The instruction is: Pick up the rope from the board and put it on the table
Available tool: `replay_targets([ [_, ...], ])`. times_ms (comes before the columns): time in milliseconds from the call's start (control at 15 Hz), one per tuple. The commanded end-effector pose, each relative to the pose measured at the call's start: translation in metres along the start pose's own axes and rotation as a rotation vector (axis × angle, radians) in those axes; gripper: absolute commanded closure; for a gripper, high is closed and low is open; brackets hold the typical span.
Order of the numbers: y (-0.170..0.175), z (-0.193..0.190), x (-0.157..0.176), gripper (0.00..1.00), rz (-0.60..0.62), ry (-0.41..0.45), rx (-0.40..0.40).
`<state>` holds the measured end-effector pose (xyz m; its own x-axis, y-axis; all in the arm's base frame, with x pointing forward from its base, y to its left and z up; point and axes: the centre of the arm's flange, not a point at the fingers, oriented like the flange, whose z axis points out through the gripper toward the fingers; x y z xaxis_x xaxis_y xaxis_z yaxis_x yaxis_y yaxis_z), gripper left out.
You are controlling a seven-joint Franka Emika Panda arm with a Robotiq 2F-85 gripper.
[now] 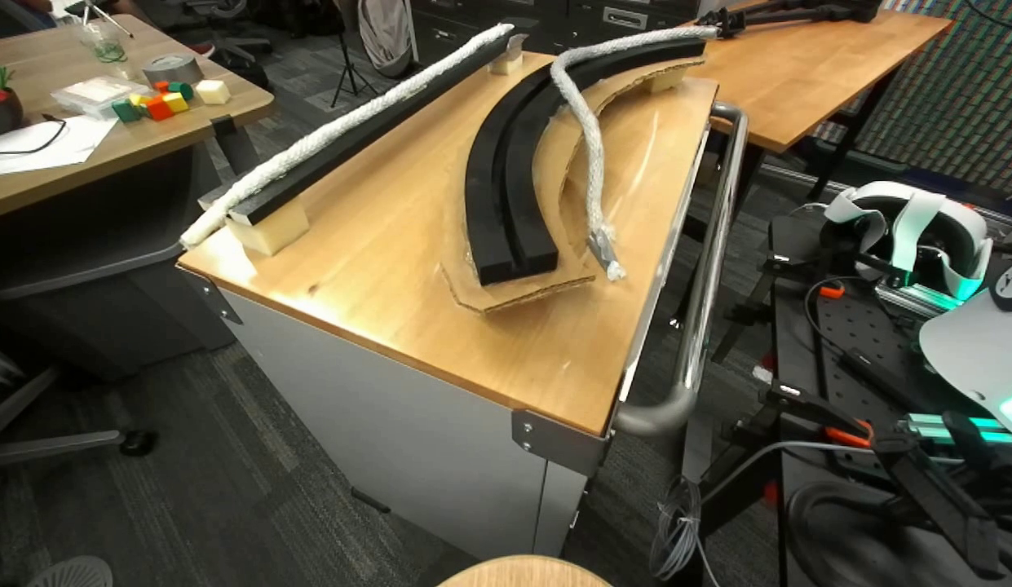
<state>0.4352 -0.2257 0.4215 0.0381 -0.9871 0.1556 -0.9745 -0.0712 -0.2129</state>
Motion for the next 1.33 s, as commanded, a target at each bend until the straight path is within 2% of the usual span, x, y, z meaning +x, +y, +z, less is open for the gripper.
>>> replay_targets([
  [0, -0.02, 0.021, 0.02, 0.29, 0.085, -0.001, 0.009],
  [67, -0.021, 0.027, 0.025, 0.35, 0.104, -0.002, 0.007],
  [133, -0.021, 0.032, 0.029, 0.37, 0.123, -0.005, 0.005],
  [200, -0.022, 0.037, 0.032, 0.49, 0.141, -0.009, 0.004],
  [333, -0.022, 0.046, 0.036, 0.5, 0.164, -0.012, -0.002],
  [400, -0.023, 0.049, 0.037, 0.55, 0.173, -0.014, -0.006],
  [467, -0.023, 0.054, 0.037, 0.51, 0.181, -0.016, -0.011],
  [533, -0.024, 0.057, 0.037, 0.52, 0.187, -0.016, -0.016],
  [867, -0.027, 0.073, 0.034, 0.62, 0.208, -0.014, -0.033],
  [933, -0.027, 0.075, 0.034, 0.66, 0.211, -0.01, -0.034],
  [1067, -0.028, 0.077, 0.035, 0.9, 0.218, -0.005, -0.033],
  [1133, -0.028, 0.077, 0.036, 0.93, 0.22, -0.004, -0.031],
  [1200, -0.028, 0.077, 0.036, 1.0, 0.222, -0.002, -0.028],
  [1267, -0.028, 0.078, 0.036, 1.0, 0.225, 0.001, -0.026],
])
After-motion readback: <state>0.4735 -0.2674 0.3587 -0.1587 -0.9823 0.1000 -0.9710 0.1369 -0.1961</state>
